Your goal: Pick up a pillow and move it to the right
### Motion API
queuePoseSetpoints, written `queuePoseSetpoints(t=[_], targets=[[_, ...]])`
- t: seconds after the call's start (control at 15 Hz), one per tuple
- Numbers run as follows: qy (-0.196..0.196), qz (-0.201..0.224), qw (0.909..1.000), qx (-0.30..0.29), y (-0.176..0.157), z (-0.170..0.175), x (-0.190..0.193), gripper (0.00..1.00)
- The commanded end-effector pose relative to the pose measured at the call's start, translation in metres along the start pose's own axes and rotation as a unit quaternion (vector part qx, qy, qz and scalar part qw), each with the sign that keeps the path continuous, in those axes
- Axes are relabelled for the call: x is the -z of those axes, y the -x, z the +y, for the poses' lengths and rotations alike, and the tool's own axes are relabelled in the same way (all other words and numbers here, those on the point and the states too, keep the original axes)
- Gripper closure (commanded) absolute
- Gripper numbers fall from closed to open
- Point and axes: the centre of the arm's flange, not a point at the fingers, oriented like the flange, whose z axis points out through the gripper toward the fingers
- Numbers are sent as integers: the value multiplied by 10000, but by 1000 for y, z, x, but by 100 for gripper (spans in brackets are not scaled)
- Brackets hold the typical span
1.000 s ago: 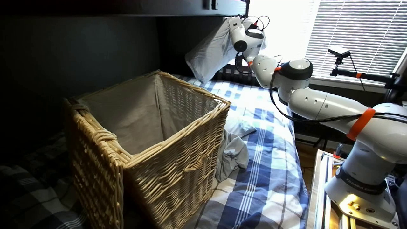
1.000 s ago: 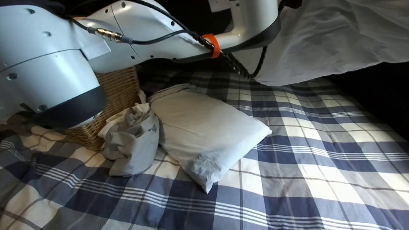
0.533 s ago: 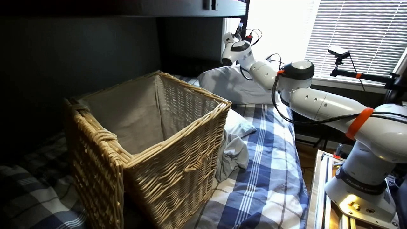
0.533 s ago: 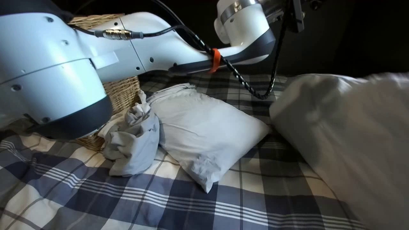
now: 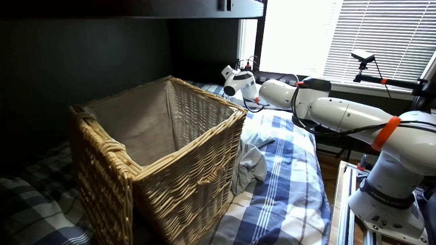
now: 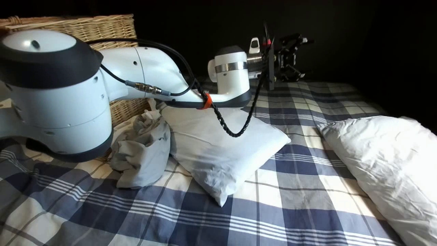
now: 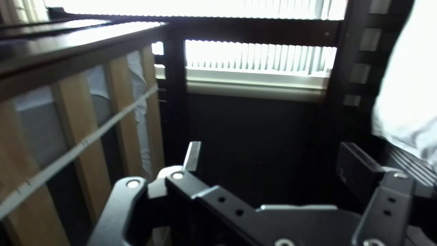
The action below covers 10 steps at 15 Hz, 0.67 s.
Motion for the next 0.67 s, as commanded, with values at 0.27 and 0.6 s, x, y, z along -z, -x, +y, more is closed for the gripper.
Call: queuePoseSetpoints(t=[0.27, 0.6], targets=[[-1600, 404, 9816, 958, -65, 9, 56, 0], [-2714, 822, 9530, 1064, -50, 78, 63, 0]])
